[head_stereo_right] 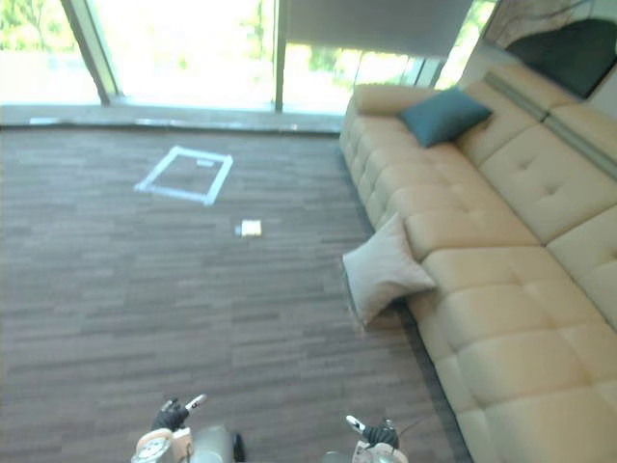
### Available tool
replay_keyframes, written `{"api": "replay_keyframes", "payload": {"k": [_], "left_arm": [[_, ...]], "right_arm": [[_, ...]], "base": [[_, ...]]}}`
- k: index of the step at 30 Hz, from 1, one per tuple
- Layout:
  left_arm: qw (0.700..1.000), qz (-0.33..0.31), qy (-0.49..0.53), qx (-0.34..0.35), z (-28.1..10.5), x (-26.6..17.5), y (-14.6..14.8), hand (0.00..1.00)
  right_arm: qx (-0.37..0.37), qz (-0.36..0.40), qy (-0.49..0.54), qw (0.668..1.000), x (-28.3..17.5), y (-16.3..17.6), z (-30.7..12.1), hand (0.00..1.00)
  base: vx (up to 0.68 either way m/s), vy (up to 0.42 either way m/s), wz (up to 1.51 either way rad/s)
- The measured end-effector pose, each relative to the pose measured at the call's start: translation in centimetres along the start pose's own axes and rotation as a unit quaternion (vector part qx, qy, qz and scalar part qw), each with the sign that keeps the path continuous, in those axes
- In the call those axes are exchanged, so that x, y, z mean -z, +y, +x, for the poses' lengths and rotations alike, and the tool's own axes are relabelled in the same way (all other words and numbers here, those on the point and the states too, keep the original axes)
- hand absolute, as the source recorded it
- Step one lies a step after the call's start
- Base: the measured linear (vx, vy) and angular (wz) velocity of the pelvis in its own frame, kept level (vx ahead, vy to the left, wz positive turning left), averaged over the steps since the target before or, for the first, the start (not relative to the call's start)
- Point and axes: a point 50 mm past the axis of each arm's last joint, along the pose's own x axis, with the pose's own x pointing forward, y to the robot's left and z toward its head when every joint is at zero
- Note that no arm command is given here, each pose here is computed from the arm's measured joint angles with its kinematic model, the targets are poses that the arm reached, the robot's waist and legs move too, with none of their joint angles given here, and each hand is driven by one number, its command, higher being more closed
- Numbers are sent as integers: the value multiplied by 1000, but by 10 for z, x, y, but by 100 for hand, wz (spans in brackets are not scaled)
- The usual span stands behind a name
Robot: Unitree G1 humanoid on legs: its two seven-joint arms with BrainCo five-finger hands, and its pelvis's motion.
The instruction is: Pick up cushions and gather them together orderly.
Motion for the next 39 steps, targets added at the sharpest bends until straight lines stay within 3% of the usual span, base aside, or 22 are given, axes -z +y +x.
{"api": "replay_keyframes", "payload": {"k": [9, 14, 21, 31, 39], "left_arm": [[999, 38, 34, 18, -3, 17, -6, 0], [1000, -8, 20, 19, -5, 13, -19, 0], [999, -1, -27, 25, -2, -9, -21, 0], [999, 11, -25, 16, 0, -9, -12, 0], [998, 53, 8, 25, 0, 5, -11, 0]], "right_arm": [[9, -29, -18, 999, -15, -13, 7, 0], [11, -36, -34, 999, -27, -17, 9, 0], [-6, -41, -25, 999, -22, -4, 7, 0], [-53, -63, -11, 997, -7, 28, -2, 0], [-53, -83, -26, 995, -13, 28, 0, 0]], "base": [[586, -33, -5], [653, -212, -22], [490, -47, -79], [395, 326, -94], [229, 176, -68]]}}
